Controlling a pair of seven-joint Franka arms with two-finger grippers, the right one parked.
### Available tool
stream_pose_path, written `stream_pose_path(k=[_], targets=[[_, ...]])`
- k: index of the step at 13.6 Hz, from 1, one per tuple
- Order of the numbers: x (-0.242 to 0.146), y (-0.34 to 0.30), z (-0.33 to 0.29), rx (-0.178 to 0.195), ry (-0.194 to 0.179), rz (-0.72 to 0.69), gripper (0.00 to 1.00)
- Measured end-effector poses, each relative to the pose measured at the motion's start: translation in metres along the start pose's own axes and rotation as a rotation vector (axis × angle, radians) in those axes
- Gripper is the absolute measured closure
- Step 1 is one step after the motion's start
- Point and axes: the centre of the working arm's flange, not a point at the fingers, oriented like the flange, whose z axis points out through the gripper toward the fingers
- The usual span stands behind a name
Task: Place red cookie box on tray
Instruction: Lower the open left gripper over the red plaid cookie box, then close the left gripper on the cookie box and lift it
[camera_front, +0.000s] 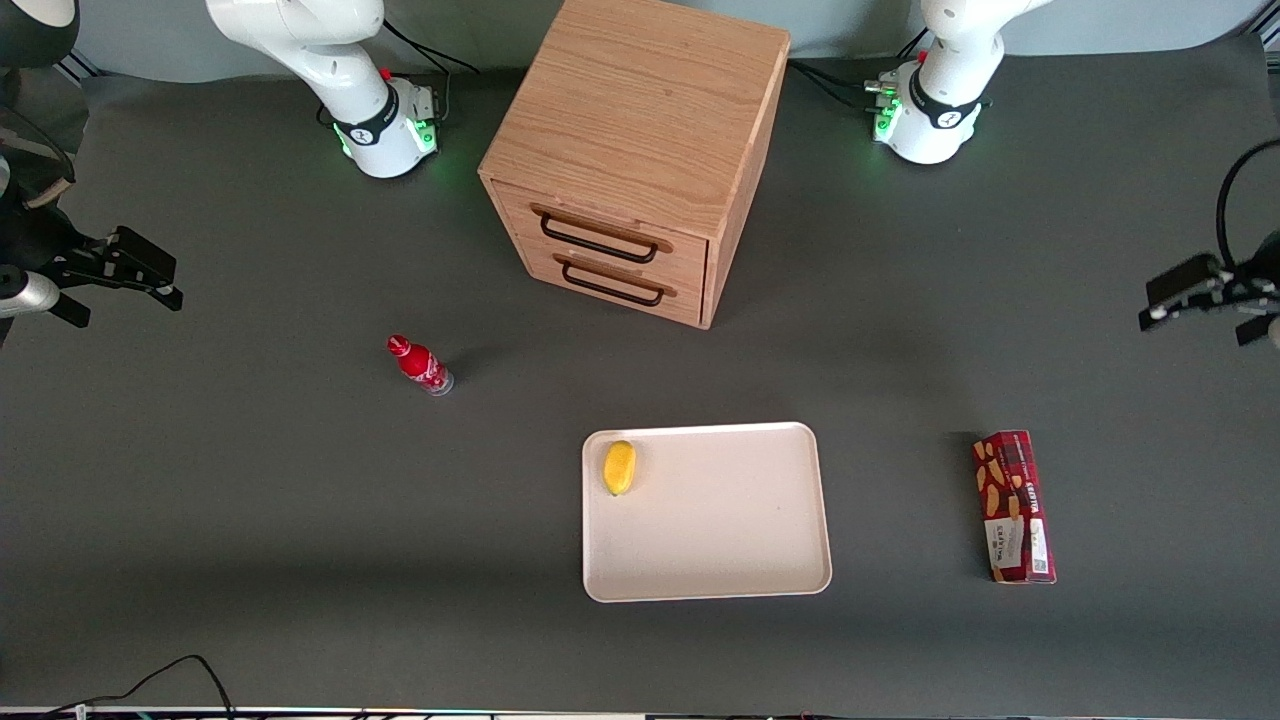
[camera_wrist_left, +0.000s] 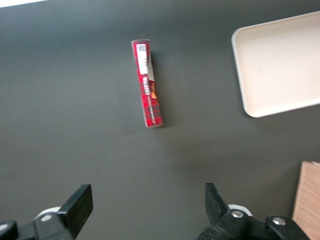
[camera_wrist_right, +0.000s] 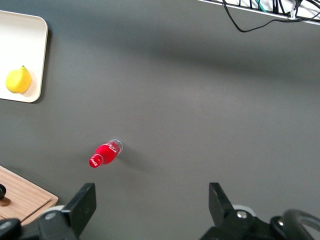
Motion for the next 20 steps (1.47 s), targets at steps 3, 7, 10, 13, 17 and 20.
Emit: stream_pose_path(k=[3, 7, 10, 13, 17, 20], targets=[[0.059, -0.001, 0.058, 0.034, 0.014, -0.053, 0.00], [0.105, -0.004, 0.147, 0.049, 0.063, -0.080, 0.00], [0.120, -0.017, 0.205, 0.044, 0.087, -0.094, 0.00], [0.129, -0.022, 0.264, 0.070, 0.100, -0.111, 0.00], [0.129, -0.031, 0.328, 0.058, 0.096, -0.124, 0.00], [0.125, -0.029, 0.357, 0.054, 0.094, -0.121, 0.06]])
